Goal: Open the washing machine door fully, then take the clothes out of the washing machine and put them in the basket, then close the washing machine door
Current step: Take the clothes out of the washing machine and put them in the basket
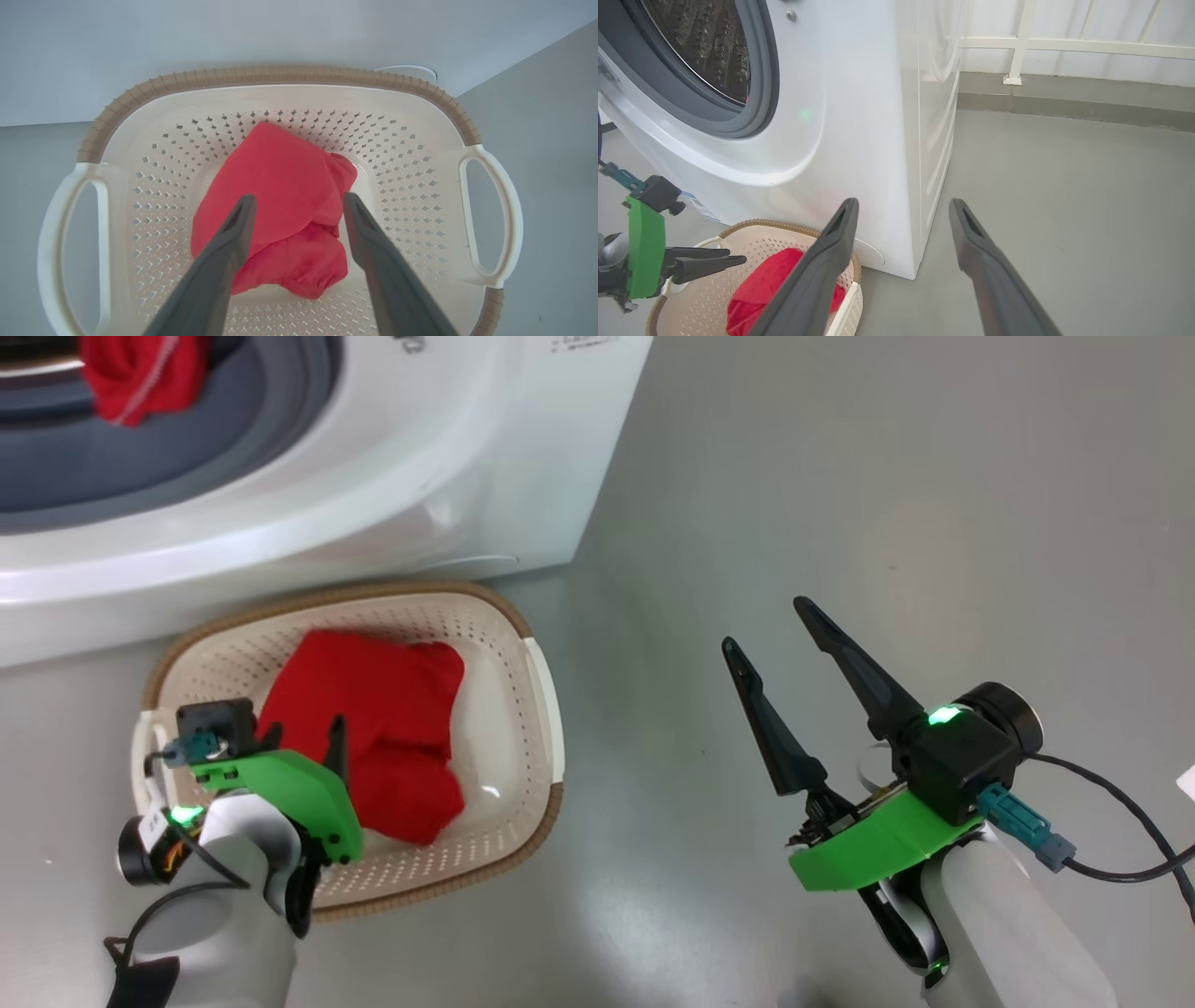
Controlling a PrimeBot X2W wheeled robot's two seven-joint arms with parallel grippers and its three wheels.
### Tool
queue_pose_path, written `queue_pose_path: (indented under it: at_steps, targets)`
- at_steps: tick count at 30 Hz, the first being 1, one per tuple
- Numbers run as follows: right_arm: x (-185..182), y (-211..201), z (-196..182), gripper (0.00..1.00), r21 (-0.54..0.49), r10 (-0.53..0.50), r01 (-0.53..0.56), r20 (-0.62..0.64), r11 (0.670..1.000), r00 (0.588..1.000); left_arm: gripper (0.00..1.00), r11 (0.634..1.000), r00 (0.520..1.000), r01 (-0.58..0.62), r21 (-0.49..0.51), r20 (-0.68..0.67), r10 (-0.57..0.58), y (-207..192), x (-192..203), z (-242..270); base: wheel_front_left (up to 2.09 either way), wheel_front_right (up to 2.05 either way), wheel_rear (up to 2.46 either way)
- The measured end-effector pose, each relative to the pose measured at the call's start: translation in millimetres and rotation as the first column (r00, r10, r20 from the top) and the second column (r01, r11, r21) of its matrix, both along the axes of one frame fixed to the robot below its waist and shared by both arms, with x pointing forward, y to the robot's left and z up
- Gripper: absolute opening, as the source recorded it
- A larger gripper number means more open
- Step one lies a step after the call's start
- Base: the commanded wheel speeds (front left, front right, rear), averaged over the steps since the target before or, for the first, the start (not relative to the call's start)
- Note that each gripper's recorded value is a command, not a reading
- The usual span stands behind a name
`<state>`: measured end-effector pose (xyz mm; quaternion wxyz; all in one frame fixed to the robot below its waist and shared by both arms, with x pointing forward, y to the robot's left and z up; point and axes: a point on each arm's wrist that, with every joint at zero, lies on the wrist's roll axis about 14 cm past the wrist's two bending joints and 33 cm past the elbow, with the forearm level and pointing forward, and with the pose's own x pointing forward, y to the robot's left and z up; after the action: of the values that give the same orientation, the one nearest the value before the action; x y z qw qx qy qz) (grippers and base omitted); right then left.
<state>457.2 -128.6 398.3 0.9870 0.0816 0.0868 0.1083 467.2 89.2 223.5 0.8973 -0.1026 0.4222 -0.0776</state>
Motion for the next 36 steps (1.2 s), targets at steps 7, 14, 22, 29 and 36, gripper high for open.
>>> queue_pose_path:
  at_steps: [7, 14, 22, 29, 36]
  targets:
    - [2, 3, 19, 1.00, 0.007, 0.007, -0.008, 0.050, 1.000, 0.999, 1.00, 0.999, 0.987, -0.025, -0.020, 0.157, 0.028, 4, 22, 38, 0.00, 0.00, 0.00]
    - [3, -3, 47, 1.00, -0.004, -0.001, 0.001, 0.120, 1.000, 0.993, 1.00, 0.995, 0.951, -0.047, -0.091, 0.301, 0.073, 4, 34, 86, 0.00, 0.00, 0.00]
    - [-7, -14, 79, 1.00, -0.008, -0.029, 0.031, 0.195, 0.999, 0.980, 1.00, 0.986, 0.872, -0.101, -0.134, 0.464, 0.153, 23, 32, 141, 0.00, 0.00, 0.00]
    - [-19, -26, 101, 1.00, -0.007, -0.066, 0.069, 0.243, 0.998, 0.968, 1.00, 0.982, 0.808, -0.123, -0.144, 0.560, 0.183, 35, 19, 179, 0.00, 0.00, 0.00]
    - [-37, -34, 111, 1.00, -0.013, -0.085, 0.091, 0.263, 0.996, 0.961, 1.00, 0.978, 0.727, -0.151, -0.142, 0.654, 0.208, 50, 8, 220, 0.00, 0.00, 0.00]
